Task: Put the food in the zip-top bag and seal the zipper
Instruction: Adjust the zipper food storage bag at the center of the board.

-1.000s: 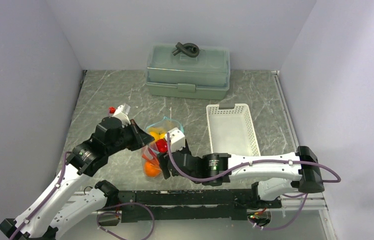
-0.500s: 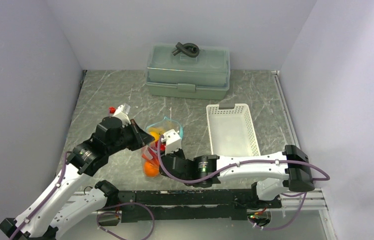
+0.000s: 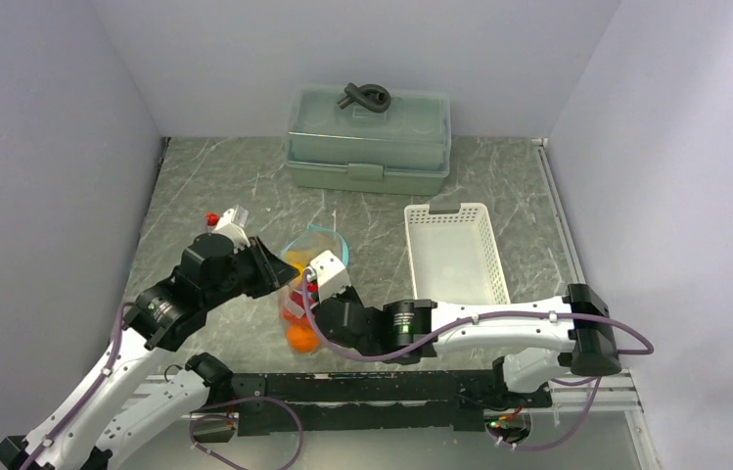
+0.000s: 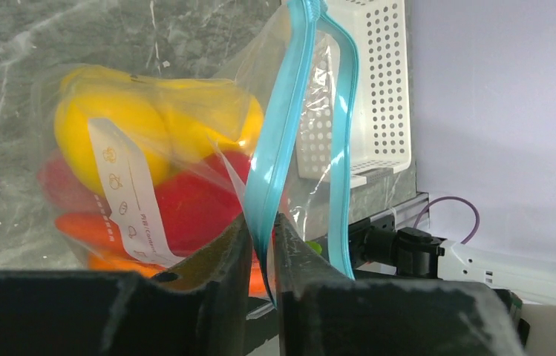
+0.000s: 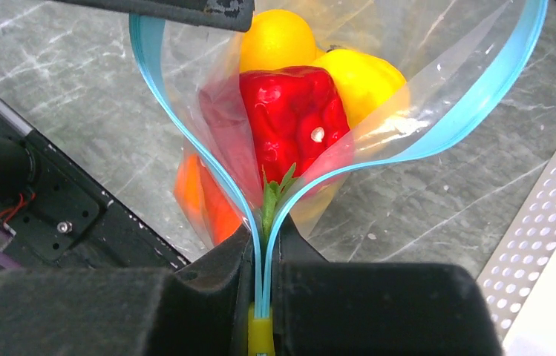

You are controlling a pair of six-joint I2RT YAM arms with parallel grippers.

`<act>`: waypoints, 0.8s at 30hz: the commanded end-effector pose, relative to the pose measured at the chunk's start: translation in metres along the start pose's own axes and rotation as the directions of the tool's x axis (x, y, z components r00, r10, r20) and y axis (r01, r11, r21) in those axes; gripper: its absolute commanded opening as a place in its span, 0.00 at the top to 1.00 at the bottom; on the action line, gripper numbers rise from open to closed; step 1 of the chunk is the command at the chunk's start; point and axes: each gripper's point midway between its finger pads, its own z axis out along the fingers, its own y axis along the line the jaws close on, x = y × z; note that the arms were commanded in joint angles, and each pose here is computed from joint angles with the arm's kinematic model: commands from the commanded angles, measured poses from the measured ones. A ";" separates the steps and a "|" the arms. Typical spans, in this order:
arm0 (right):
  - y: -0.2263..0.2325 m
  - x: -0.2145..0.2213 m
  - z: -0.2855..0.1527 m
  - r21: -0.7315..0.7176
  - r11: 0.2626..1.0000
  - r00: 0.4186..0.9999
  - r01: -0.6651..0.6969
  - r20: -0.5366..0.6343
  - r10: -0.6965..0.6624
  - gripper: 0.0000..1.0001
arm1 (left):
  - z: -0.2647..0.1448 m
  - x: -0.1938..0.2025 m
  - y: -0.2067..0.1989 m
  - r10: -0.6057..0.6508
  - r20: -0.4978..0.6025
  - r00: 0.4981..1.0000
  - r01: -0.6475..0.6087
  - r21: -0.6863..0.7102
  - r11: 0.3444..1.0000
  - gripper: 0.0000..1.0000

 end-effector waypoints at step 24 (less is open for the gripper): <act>0.005 -0.067 -0.115 -0.479 0.784 0.918 0.396 0.183 -0.352 1.00 | -0.098 -0.050 -0.091 0.490 0.232 0.840 -0.539 0.258 0.802 0.16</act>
